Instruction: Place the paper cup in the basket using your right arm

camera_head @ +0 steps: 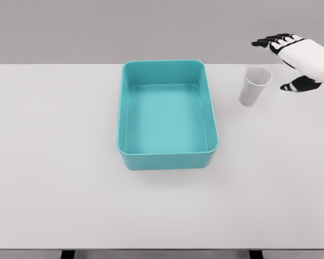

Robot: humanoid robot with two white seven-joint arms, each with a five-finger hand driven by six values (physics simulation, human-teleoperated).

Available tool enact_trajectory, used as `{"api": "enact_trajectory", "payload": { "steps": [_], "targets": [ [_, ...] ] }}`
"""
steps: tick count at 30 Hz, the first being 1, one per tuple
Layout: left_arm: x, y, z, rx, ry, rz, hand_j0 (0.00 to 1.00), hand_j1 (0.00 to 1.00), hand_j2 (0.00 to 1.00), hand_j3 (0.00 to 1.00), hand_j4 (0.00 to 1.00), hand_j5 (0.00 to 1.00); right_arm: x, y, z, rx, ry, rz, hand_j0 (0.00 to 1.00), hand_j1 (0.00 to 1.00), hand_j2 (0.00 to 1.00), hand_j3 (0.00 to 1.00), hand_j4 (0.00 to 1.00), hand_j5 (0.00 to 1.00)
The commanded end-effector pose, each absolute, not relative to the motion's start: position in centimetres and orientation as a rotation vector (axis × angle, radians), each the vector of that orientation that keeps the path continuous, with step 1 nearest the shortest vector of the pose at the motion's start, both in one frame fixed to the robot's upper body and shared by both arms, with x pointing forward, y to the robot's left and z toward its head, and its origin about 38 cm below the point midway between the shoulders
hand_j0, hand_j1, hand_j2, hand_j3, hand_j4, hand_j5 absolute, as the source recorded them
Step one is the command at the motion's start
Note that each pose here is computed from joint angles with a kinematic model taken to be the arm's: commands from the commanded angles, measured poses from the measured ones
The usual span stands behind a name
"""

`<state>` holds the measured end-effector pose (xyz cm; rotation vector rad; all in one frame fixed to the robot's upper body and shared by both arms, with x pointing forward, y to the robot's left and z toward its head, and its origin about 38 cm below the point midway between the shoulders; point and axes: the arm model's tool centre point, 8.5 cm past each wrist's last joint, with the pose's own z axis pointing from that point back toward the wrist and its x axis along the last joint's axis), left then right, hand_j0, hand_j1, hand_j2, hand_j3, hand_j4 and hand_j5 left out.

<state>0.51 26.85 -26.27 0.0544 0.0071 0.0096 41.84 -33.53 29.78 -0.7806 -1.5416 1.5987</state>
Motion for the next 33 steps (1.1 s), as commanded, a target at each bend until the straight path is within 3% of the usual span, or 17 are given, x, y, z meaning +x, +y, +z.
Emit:
{"api": "enact_trajectory", "payload": {
  "steps": [1, 6, 12, 20, 22, 33],
  "targets": [
    [0.5, 26.8, -26.3, 0.053, 0.007, 0.01, 1.0, 1.0, 1.0, 1.0, 1.0, 1.0, 42.7, -34.2, 28.6, -0.762, -1.487, 1.561, 1.0, 1.0, 1.0, 1.0, 1.0, 1.0],
    [0.5, 26.8, -26.3, 0.055, 0.007, 0.01, 1.0, 1.0, 1.0, 1.0, 1.0, 1.0, 46.4, -30.8, 27.4, -0.617, -1.434, 1.589, 0.98, 0.98, 0.98, 0.98, 0.98, 0.98],
    [0.5, 26.8, -26.3, 0.055, 0.007, 0.01, 1.0, 1.0, 1.0, 1.0, 1.0, 1.0, 51.5, -29.7, 28.1, -0.471, -1.341, 1.611, 0.98, 0.98, 0.98, 0.98, 0.98, 0.98],
    [0.5, 26.8, -26.3, 0.055, 0.007, 0.01, 1.0, 1.0, 1.0, 1.0, 1.0, 1.0, 52.4, -32.4, 28.6, -0.522, -1.232, 1.625, 0.98, 0.98, 0.98, 0.98, 0.98, 0.98],
    [0.5, 26.8, -26.3, 0.055, 0.007, 0.01, 1.0, 1.0, 1.0, 1.0, 1.0, 1.0, 52.6, -33.2, 28.0, -0.484, -1.227, 1.581, 0.98, 0.98, 0.98, 0.98, 0.98, 0.98],
    [0.5, 26.8, -26.3, 0.055, 0.007, 0.01, 1.0, 1.0, 1.0, 1.0, 1.0, 1.0, 53.7, -32.9, 24.8, -0.456, -1.097, 1.633, 0.98, 0.98, 0.98, 0.98, 0.98, 0.98]
  ]
}}
